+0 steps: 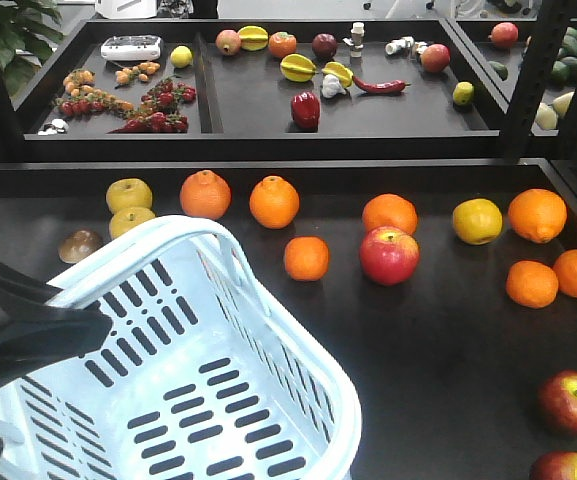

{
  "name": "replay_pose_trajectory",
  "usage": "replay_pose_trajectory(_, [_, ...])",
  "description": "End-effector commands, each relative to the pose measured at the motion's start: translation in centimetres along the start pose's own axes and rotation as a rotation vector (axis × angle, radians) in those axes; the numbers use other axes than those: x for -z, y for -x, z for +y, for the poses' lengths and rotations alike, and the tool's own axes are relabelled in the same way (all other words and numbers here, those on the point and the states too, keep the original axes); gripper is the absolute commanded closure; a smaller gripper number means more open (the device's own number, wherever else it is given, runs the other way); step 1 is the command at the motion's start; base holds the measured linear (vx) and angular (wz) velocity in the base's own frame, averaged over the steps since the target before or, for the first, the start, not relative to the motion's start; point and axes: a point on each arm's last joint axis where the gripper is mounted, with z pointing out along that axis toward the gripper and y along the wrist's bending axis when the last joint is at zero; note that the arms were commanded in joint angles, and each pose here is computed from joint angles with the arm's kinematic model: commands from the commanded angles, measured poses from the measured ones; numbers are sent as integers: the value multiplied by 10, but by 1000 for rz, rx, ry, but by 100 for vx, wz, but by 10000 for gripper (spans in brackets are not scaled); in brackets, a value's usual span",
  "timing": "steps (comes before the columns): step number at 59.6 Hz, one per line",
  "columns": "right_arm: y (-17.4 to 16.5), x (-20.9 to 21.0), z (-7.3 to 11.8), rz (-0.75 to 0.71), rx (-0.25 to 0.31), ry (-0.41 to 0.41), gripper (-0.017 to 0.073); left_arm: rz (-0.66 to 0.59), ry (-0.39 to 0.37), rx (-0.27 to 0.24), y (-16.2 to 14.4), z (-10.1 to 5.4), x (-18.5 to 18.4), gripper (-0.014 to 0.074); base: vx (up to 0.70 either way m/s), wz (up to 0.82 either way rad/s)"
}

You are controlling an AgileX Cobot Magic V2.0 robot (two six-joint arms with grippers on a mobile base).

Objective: Pick three apples into basket with both arms
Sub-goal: 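Hold the basket in the left gripper while the base settles at the table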

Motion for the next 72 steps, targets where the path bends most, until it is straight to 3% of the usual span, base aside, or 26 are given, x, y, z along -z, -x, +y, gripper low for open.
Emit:
replay_pose_trajectory(1, [3,0,0,-73,17,3,564,-127,6,22,14,-3,10,599,0,0])
replay_pose_trajectory(72, [3,0,0,-73,17,3,564,-134,10,22,14,-3,10,599,0,0])
